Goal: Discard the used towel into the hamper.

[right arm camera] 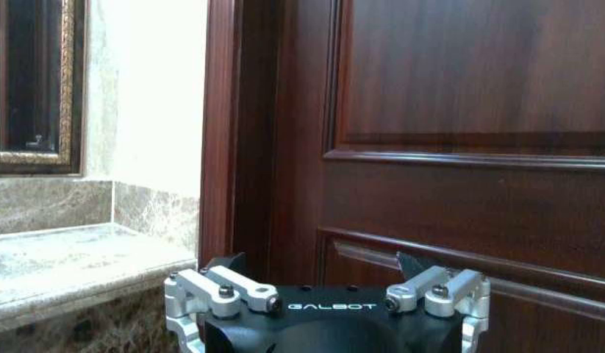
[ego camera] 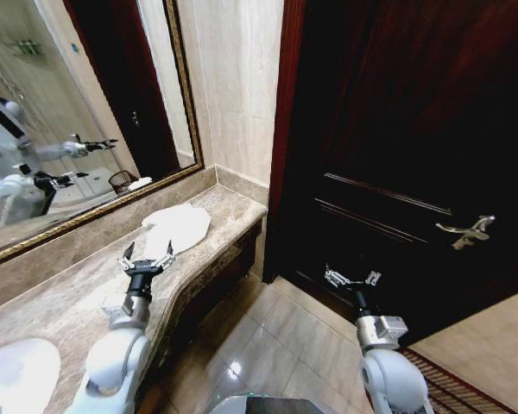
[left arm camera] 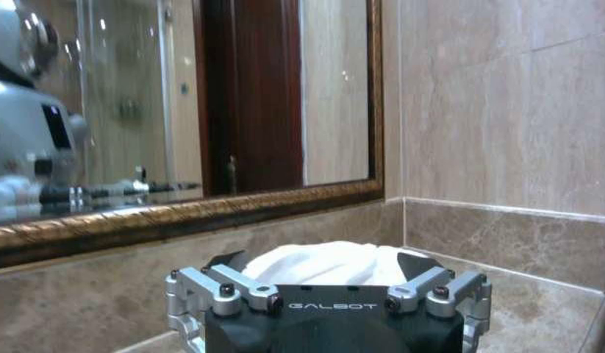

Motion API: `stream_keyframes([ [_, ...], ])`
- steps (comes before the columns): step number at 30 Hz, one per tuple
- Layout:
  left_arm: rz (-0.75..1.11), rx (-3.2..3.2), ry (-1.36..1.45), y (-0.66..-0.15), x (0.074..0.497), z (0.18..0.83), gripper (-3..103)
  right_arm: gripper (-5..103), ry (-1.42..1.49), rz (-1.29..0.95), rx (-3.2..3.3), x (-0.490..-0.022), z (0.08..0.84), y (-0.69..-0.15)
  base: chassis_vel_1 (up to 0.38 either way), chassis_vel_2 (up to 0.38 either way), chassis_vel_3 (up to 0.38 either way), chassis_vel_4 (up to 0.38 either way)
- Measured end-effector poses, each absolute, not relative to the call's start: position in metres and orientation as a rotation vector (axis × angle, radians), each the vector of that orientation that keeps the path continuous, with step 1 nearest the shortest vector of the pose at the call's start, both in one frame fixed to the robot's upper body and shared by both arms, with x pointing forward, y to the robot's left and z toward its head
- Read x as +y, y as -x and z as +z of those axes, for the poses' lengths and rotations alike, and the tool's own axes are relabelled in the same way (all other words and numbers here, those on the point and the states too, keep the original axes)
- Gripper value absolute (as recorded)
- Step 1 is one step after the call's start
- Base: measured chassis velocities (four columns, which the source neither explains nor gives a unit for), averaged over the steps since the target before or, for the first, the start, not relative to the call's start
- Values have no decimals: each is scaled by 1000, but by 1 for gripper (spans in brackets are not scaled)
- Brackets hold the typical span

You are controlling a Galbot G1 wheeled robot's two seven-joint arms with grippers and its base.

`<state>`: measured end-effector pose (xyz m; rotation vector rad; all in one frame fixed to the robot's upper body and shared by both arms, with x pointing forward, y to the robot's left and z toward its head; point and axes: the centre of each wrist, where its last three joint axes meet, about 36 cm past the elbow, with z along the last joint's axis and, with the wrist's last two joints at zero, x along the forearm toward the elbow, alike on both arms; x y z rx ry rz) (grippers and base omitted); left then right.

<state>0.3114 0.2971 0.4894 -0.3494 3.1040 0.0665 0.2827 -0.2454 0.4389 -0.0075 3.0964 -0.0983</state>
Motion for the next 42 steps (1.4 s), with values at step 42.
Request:
stream_keyframes([
  [42, 94, 3514, -54, -504, 393, 513, 100, 100, -115, -116, 3103, -267, 435, -297, 0, 0, 0, 0],
])
